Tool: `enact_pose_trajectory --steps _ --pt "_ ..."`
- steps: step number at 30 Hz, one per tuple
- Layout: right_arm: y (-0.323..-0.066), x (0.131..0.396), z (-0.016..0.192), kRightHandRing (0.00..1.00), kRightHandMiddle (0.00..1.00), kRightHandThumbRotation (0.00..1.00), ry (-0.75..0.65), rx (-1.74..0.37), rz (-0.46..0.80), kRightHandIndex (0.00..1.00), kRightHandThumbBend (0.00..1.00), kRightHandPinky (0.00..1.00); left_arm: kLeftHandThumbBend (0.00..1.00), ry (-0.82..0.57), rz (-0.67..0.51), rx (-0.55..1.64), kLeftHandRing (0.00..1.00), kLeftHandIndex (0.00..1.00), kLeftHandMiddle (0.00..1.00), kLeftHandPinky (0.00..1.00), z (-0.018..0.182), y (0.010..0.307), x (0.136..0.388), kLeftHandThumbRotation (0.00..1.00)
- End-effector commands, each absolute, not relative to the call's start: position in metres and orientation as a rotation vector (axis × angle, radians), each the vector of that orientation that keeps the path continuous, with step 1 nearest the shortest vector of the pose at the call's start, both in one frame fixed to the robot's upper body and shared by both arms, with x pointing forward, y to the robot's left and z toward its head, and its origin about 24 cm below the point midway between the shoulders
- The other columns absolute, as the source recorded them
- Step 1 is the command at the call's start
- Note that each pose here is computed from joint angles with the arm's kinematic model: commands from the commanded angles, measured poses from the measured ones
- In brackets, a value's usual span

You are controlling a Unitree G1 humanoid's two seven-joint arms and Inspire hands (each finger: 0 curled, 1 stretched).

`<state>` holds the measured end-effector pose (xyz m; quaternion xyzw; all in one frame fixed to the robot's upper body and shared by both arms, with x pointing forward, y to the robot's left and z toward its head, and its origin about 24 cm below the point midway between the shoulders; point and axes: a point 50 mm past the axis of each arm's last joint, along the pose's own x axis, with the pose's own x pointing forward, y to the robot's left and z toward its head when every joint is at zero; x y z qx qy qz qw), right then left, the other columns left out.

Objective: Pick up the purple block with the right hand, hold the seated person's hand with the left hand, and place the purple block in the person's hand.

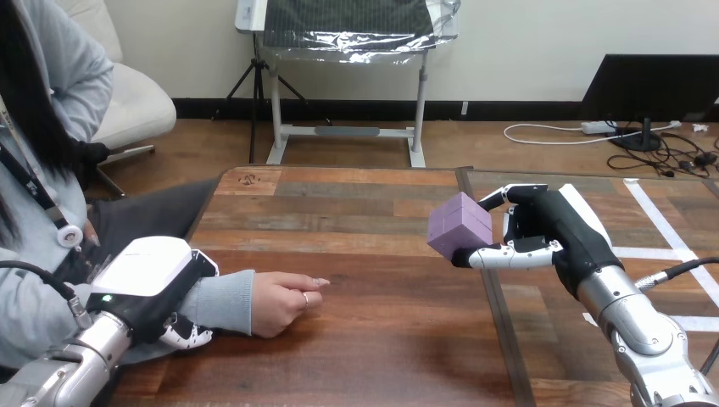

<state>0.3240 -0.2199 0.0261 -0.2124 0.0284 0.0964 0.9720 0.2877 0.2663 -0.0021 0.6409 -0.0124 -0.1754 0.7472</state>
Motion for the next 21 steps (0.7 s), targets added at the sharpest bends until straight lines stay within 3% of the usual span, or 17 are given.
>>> enact_pose_trajectory --steps 1,21 --pt "-0.215 0.338 0.055 0.05 0.09 0.0 -0.055 -0.446 0.19 0.07 0.49 0.01 0.87 -0.084 -0.364 1.38 0.27 0.31 0.33 0.21 0.008 0.262 0.296 0.0" --pt "-0.209 0.339 0.049 0.06 0.09 0.0 -0.036 -0.459 0.224 0.07 0.48 0.02 0.86 -0.151 -0.376 1.325 0.25 0.3 0.31 0.19 0.019 0.255 0.3 0.0"
